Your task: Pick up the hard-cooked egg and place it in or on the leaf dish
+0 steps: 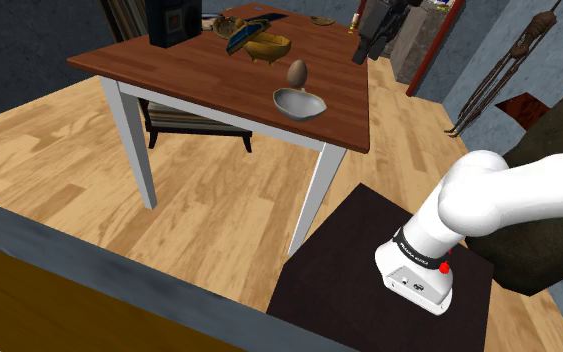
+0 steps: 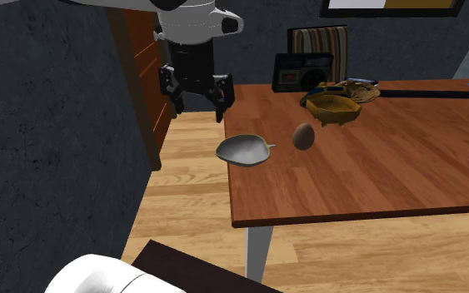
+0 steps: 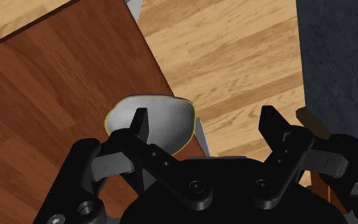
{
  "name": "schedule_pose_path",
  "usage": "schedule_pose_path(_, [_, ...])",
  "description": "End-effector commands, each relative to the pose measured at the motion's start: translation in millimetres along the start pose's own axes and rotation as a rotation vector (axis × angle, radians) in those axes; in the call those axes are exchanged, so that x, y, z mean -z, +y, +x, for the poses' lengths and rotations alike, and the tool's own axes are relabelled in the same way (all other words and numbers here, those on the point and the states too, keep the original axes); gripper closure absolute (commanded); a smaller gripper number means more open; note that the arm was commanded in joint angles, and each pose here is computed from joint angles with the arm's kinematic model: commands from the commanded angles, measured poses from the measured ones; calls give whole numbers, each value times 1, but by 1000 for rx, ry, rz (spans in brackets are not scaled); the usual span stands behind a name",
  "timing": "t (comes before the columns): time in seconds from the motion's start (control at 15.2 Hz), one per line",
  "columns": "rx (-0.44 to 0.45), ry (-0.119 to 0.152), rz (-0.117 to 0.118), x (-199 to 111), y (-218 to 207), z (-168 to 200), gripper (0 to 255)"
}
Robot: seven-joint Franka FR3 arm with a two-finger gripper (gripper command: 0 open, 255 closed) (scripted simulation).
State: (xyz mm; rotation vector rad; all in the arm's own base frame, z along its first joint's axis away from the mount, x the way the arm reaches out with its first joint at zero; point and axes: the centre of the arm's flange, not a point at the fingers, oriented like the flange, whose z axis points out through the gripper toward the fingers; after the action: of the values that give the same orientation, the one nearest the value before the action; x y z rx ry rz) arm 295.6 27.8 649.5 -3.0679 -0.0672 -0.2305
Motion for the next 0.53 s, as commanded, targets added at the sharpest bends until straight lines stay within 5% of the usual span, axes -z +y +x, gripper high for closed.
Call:
schedule_pose_path(0.0, [0, 0, 0, 0, 0, 0, 0])
schedule_pose_path(0.46, [35, -47, -72, -38, 44, 71, 0])
